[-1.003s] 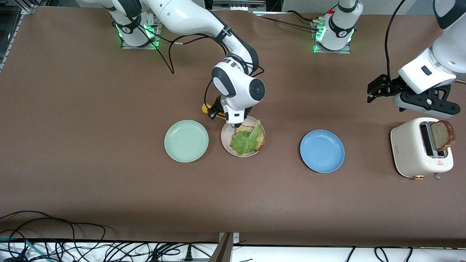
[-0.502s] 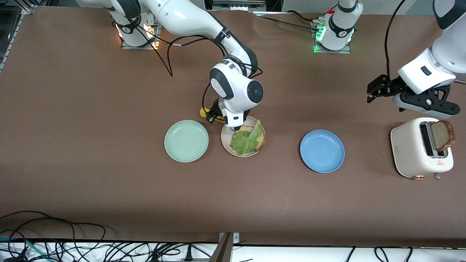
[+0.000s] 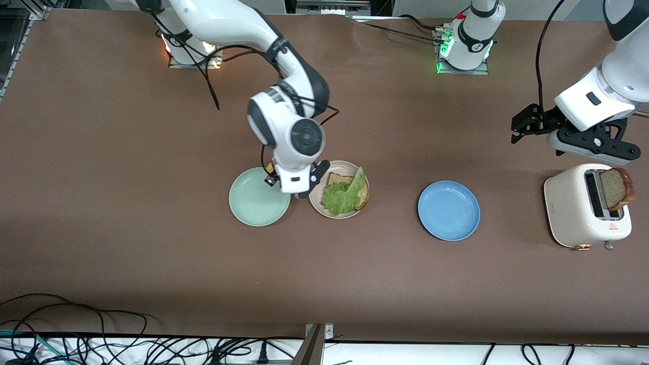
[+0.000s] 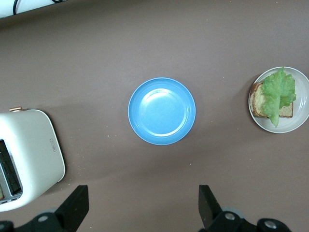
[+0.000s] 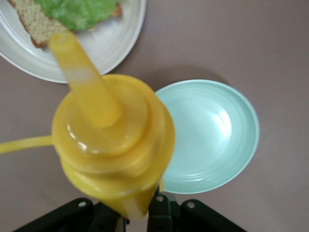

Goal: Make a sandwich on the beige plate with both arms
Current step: 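Carry the mustard bottle back beside the lettuce spot and lower it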

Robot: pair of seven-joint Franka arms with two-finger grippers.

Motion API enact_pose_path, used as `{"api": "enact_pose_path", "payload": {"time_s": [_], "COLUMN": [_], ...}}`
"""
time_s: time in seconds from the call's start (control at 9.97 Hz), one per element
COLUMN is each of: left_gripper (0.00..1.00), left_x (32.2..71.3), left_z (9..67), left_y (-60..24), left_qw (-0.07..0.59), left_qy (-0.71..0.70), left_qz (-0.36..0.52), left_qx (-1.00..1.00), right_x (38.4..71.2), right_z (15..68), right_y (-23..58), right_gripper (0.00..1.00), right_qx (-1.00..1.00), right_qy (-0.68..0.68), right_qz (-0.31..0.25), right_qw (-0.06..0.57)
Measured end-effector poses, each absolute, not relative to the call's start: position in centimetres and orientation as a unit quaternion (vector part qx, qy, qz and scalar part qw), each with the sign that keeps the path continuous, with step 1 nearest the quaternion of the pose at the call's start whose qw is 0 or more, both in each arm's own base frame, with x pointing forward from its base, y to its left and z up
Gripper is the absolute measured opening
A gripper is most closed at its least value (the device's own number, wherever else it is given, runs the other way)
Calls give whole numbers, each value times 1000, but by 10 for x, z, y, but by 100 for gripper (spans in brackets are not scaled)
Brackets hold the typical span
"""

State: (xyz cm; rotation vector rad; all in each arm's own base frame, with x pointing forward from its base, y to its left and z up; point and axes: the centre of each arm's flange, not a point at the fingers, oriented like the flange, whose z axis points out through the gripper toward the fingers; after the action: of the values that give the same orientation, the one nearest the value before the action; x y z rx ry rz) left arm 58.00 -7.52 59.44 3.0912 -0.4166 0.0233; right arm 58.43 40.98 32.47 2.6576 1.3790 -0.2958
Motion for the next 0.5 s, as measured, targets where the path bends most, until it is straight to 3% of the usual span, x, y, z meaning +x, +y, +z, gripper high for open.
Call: {"api": "enact_pose_path", "payload": {"time_s": [0.5], "left_gripper": [100], "left_x": [581], "left_z": [593], "left_y": [-75], "left_qw": [11], "left_qy": [-134], "left_qz": [6], "left_qx": [991], "right_x": [589], "right_z": [388], "right_y": [253], "right_gripper": [16], "right_qx": [863], "right_qy": [503], "right_qz": [-37], "right_qw": [-29]}}
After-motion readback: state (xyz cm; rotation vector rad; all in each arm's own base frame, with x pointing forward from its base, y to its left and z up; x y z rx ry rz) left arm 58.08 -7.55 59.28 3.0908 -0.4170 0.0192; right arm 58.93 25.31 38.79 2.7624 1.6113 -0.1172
